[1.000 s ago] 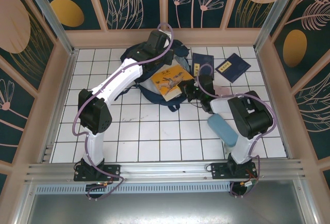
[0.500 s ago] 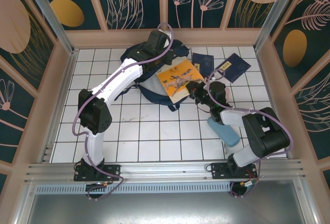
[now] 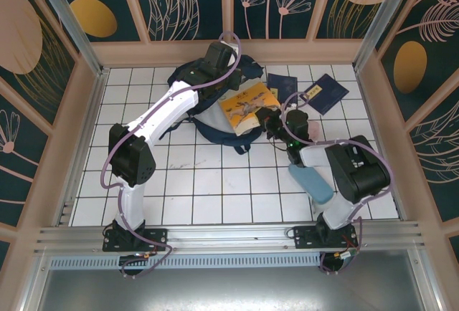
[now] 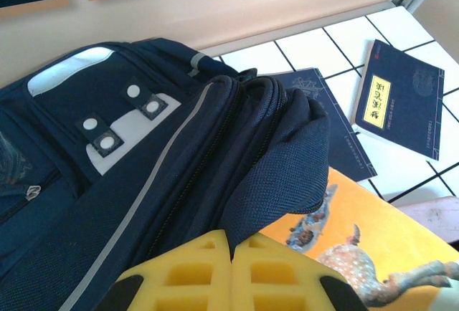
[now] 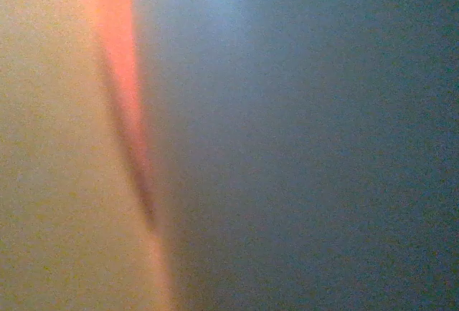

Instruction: Pack the student bag

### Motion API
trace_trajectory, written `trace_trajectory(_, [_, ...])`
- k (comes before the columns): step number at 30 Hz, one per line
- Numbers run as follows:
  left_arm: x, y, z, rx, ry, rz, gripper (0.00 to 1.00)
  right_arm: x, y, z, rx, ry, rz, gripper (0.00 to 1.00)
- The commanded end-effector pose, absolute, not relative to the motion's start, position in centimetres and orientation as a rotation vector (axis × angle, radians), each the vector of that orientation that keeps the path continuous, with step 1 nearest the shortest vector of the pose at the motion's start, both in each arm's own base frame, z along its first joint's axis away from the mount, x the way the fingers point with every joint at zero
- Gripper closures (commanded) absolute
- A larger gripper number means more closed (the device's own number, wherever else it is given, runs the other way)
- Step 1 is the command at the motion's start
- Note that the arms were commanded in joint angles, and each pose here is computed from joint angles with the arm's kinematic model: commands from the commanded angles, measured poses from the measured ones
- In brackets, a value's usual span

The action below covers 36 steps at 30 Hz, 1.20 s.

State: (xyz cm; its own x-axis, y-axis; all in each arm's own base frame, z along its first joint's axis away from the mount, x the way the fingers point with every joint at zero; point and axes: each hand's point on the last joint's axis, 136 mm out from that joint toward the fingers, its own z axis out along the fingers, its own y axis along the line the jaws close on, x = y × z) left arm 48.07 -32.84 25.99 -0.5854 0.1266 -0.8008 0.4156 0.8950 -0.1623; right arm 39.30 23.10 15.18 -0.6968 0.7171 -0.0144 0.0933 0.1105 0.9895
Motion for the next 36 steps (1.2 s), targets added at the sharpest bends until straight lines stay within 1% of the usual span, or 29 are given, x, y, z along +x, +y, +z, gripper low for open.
trace_trajectory(1, [49.1,-33.3,31.5,0.356,2.019,-0.485,0.97,40.1,23.6,21.4,0.656,1.643,1.801,1.0])
trace_trajectory(4, [49.1,-33.2,31.7,0.355,2.015,-0.48,0.97,39.1,22.9,21.8,0.671,1.613,1.814,1.0])
trace_trajectory(11, [49.3,-33.1,31.9,0.357,2.006,-0.471,0.97,36.8,20.2,23.0,0.682,1.614,1.705,1.0])
trace_trajectory(17, [49.3,-33.3,32.2,0.354,1.999,-0.486,0.97,38.3,19.6,23.7,0.695,1.565,1.71,1.0])
trace_trajectory(22, [49.2,-33.5,32.9,0.356,1.985,-0.498,0.97,40.2,21.4,23.5,0.676,1.58,1.711,1.0])
trace_trajectory(26, [49.2,-33.6,33.2,0.36,1.98,-0.509,0.97,41.6,23.7,22.7,0.666,1.58,1.768,1.0])
trace_trajectory(32, [49.1,-33.5,33.2,0.362,1.985,-0.508,0.97,42.7,27.7,21.6,0.635,1.572,1.889,1.0])
trace_trajectory(36, [49.0,-33.6,32.8,0.367,1.996,-0.507,0.97,43.1,29.5,20.6,0.636,1.61,1.909,1.0])
